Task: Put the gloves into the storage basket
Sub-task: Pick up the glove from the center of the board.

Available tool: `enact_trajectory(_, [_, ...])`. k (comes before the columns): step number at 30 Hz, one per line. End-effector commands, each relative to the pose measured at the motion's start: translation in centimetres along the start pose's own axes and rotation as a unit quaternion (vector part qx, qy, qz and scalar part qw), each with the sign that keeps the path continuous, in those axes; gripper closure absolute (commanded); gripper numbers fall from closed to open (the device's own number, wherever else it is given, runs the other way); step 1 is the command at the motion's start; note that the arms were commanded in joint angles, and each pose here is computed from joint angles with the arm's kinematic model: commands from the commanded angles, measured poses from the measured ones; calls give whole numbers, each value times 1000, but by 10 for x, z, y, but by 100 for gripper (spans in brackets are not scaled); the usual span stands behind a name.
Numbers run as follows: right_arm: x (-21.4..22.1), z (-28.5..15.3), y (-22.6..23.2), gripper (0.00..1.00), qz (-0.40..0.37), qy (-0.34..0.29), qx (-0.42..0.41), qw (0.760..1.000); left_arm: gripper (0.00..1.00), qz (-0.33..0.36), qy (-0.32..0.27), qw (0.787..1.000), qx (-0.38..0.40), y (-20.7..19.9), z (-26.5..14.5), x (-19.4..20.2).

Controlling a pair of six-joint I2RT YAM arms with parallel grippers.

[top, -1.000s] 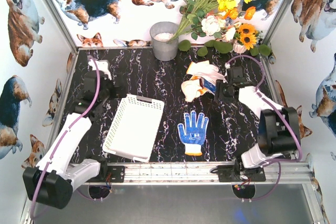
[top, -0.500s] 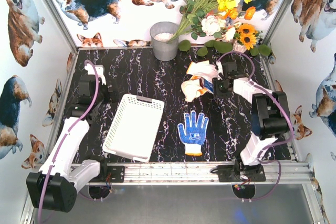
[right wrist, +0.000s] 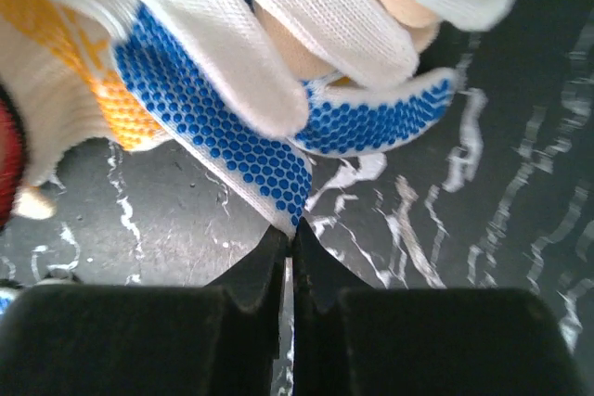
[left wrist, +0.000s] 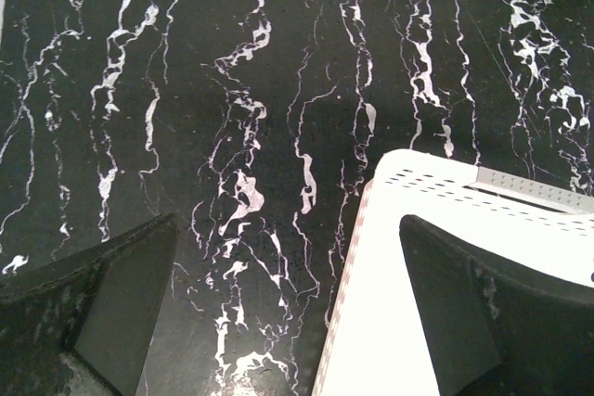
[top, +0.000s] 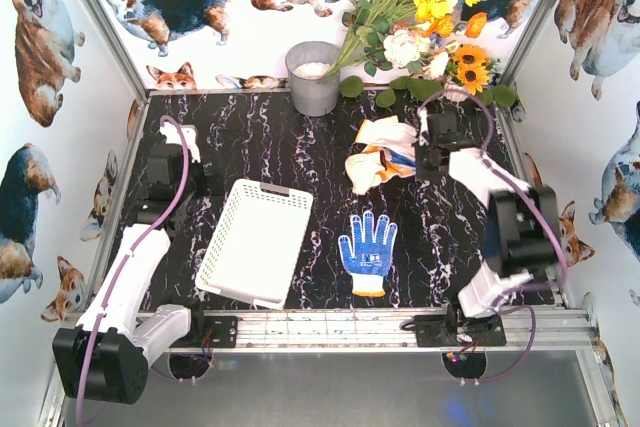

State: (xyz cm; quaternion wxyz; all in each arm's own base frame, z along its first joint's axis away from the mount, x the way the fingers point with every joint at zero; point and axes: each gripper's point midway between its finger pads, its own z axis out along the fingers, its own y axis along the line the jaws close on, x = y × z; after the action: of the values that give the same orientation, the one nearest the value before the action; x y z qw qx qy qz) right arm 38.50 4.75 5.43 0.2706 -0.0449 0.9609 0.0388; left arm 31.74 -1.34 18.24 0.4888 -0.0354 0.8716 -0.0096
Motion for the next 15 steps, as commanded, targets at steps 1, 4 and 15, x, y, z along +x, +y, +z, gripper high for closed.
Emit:
enact_trajectory(1, [-40,-68,-13,100,29,-98,62,993,0,6,-16,999,28,-7,5,-4])
enact_trajectory(4, [-47,-102,-15,100,42,-138,71,987,0,9,-23,999,48,-14,2,-8])
enact_trajectory(15, [-73,-212,16,100,60,-223,-9,973,0,15,-46,979,200,-70,-10,-3])
